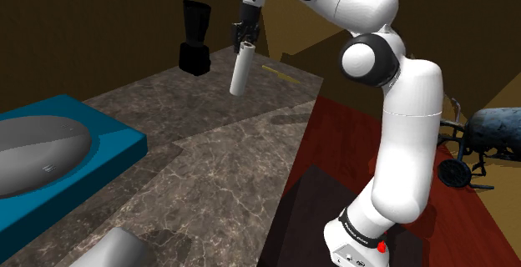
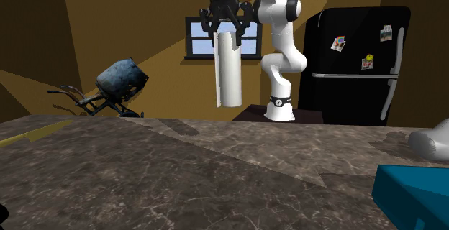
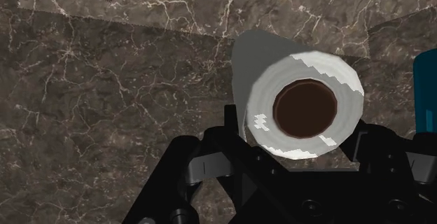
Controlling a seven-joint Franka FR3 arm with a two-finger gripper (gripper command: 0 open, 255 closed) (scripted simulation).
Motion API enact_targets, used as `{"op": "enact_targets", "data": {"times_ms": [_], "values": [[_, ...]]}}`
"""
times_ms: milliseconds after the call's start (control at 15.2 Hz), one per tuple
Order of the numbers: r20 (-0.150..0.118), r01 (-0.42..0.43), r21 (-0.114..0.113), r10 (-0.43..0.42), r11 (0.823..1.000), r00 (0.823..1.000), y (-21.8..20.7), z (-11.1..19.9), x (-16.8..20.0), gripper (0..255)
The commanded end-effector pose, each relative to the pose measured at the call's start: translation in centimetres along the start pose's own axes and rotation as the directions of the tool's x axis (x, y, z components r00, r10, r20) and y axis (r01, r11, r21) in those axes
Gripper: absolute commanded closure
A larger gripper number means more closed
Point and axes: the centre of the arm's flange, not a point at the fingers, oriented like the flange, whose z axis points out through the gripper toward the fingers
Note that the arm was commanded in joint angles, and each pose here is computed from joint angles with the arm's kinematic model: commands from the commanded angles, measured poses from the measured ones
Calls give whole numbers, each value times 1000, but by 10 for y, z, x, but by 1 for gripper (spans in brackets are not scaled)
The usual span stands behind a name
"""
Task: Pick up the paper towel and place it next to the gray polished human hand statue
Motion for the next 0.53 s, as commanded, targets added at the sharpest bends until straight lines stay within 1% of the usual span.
{"op": "enact_targets", "data": {"times_ms": [0, 330, 462], "values": [[1, 0, 0, 0, 1000, 1000, -2, -10, 0, 255], [1, 0, 0, 0, 1000, 1000, -3, -35, -1, 255], [1, 0, 0, 0, 1000, 1000, -24, -37, -17, 255]]}}
